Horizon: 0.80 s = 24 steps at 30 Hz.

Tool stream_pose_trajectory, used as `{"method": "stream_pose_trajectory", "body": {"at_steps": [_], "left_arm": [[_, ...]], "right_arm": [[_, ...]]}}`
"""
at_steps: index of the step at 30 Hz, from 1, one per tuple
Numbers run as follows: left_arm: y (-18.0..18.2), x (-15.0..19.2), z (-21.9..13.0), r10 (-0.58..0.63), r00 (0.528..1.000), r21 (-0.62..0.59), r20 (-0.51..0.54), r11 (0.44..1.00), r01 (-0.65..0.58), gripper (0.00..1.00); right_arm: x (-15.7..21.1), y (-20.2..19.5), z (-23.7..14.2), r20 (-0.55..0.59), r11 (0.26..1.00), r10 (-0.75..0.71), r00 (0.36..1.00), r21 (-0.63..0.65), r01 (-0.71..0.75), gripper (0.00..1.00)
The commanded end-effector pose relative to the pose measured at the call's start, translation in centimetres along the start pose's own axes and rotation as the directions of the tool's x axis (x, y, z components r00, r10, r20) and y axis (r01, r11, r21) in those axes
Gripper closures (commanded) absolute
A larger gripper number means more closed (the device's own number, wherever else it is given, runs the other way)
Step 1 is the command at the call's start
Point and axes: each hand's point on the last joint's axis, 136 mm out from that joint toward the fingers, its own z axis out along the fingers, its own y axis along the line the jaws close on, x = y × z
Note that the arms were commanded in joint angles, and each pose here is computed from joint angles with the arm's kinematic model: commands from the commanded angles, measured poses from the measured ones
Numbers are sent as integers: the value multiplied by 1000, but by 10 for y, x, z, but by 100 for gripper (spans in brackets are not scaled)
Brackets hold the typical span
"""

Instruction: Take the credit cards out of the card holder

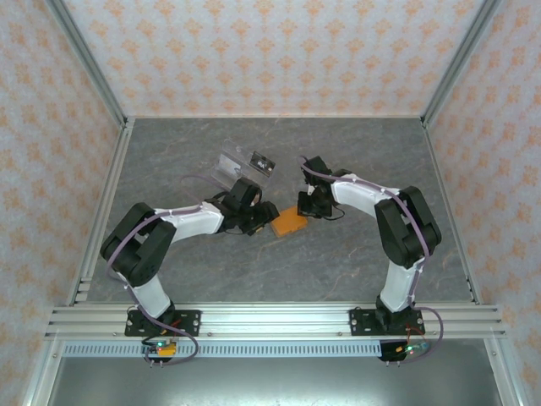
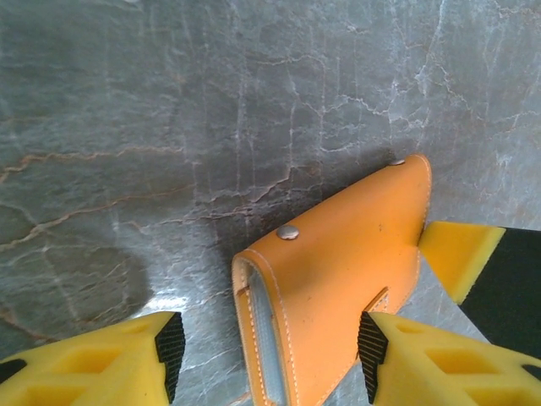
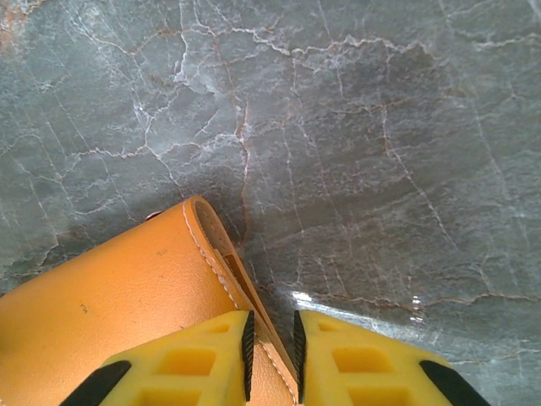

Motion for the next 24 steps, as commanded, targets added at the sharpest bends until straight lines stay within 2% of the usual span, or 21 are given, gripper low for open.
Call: {"method": "stream_pose_trajectory", "body": {"at_steps": [1,10,24], "left_arm": [[-18,-1,3,2,1000,55,-13,998,-2,42],[-20,0,14,6,999,64,-38,998,-4,42],[-38,-1,24,10,998,154,-62,988,0,51]], "right_arm": [[7,-11,6,-29,998,17,999,57,-15,79],[8,-12,8,-36,998,29,999,62,-26,79],[8,-5,8,-46,999,33,998,26,-31,80]]}}
